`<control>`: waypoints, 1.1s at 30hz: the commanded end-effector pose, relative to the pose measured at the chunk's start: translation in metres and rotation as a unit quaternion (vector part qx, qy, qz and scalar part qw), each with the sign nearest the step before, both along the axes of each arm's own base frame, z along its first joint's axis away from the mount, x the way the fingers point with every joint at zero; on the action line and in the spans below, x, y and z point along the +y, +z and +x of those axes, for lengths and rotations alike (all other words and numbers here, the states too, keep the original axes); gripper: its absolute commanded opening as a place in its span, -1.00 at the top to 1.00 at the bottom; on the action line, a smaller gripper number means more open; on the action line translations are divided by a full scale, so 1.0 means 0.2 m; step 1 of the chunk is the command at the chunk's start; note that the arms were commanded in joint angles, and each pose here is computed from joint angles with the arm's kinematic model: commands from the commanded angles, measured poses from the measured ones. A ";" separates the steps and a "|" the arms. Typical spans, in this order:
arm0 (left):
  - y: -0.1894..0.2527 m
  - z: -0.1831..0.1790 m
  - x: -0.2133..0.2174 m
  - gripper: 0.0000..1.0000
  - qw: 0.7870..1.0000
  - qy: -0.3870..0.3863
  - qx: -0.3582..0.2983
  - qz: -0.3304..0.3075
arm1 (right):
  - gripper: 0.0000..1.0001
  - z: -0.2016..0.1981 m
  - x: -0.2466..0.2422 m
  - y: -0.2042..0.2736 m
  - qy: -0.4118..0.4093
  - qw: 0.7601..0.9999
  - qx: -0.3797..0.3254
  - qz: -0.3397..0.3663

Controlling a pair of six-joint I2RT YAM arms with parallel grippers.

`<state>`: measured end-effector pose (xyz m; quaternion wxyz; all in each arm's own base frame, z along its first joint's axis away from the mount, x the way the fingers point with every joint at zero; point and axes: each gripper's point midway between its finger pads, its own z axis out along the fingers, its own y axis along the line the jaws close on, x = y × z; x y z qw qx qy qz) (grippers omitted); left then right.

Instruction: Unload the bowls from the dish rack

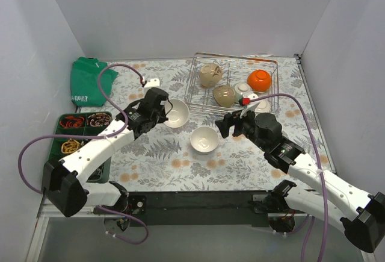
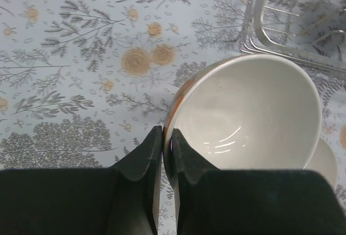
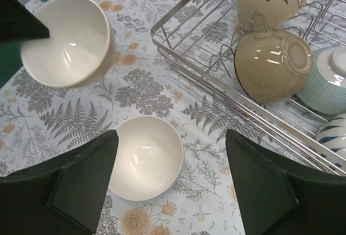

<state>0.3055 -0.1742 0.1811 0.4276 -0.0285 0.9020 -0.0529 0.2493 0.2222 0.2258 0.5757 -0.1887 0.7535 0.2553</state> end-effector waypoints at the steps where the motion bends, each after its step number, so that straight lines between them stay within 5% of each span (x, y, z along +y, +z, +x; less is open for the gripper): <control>1: 0.09 0.06 0.13 1.00 0.998 0.035 -0.038 -0.034 | -0.79 0.03 -0.04 0.04 -0.031 0.999 -0.029 0.025; 10: -0.13 0.17 0.35 1.00 0.993 0.093 -0.012 -0.071 | -0.93 0.08 -0.20 -0.05 -0.107 0.993 -0.044 -0.008; 23: -0.38 0.17 0.34 1.00 0.990 0.095 0.036 -0.100 | -0.93 0.12 -0.26 -0.15 -0.132 0.991 -0.037 -0.013; 33: -0.48 0.10 0.34 0.65 0.984 0.115 0.065 -0.118 | -0.93 0.12 -0.28 -0.18 -0.137 0.990 -0.035 -0.010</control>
